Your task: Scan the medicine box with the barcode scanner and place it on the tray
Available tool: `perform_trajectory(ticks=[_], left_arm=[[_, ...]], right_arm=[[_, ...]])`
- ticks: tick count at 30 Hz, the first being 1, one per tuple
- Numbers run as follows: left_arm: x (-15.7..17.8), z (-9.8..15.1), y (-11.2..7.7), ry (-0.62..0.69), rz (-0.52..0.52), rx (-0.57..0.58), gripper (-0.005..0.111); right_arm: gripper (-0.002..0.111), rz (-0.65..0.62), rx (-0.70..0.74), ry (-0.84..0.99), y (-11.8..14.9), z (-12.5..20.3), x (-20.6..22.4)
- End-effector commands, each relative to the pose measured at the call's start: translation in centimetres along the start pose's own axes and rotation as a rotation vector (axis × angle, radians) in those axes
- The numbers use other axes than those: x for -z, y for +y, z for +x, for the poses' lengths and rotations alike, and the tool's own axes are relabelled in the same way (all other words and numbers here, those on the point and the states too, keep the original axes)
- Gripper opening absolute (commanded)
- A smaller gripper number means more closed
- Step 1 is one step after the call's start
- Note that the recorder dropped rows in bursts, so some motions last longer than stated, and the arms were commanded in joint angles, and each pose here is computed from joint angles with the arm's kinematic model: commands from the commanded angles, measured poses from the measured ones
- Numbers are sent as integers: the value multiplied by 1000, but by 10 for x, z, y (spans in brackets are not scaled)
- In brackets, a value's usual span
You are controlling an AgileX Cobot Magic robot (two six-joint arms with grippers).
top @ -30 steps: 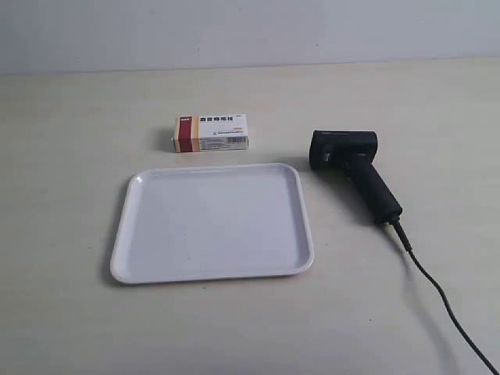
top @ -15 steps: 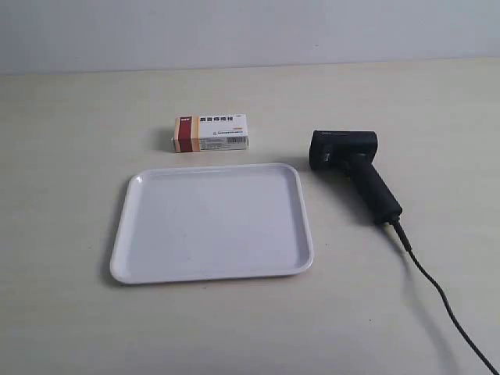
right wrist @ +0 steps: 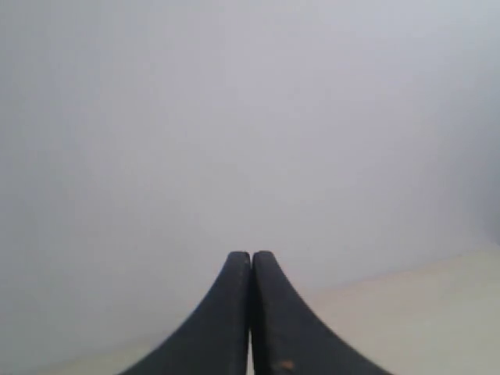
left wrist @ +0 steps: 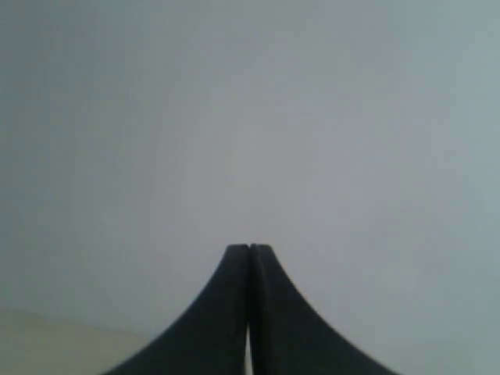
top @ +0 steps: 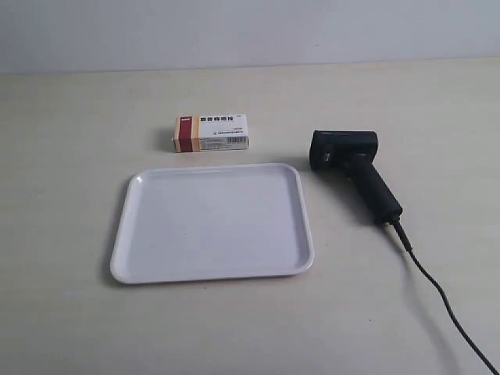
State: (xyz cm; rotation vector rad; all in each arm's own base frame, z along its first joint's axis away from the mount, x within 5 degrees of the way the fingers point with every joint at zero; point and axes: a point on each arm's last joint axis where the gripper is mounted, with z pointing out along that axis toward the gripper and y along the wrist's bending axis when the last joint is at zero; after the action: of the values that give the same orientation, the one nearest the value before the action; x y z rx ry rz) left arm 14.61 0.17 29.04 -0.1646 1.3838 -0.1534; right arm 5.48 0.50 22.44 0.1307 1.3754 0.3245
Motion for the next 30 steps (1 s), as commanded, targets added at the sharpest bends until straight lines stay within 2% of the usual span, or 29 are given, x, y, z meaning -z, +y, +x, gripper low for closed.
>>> perform_trajectory(ticks=[1, 3, 5, 6, 7, 9, 13, 16, 19, 22, 25, 26, 27, 30], left_arm=[[-85, 37, -13, 380, 133, -87, 0], [-126, 59, -21, 558, 217, -137, 0], [-159, 85, -30, 702, 349, -166, 0], [-174, 95, -39, 780, 476, -166, 0], [-190, 100, -49, 851, 594, -95, 0], [-223, 105, -62, 843, 756, -10, 0], [-271, 128, -74, 807, 850, -14, 0], [-289, 156, -85, 793, 896, -69, 3], [-290, 179, -99, 791, 966, -124, 21], [-281, 195, -117, 728, 1111, -265, 56], [-276, 214, -125, 688, 1177, -374, 90], [-276, 220, -126, 656, 1199, -445, 102], [-275, 228, -125, 640, 1209, -495, 105], [-273, 251, -123, 669, 1200, -528, 105]], right_arm=[[0, -19, -155, -118, 0, -10, 1], [0, -28, -155, -166, 1, -14, 2], [0, -29, -155, -173, 1, -15, 2], [0, -29, -155, -170, 1, -14, 2], [0, -28, -155, -168, 1, -14, 2], [0, -28, -153, -166, 1, -14, 2], [0, -23, -139, -145, 1, -12, 2], [0, -21, -108, -140, 1, -12, 1], [0, -19, -89, -136, 1, -11, 1], [0, -17, -87, -128, 1, -11, 1], [0, -16, -85, -123, 1, -10, 1], [0, -16, -72, -123, 1, -10, 1], [0, -15, -64, -124, 1, -10, 1], [0, -15, -64, -124, 1, -10, 1]])
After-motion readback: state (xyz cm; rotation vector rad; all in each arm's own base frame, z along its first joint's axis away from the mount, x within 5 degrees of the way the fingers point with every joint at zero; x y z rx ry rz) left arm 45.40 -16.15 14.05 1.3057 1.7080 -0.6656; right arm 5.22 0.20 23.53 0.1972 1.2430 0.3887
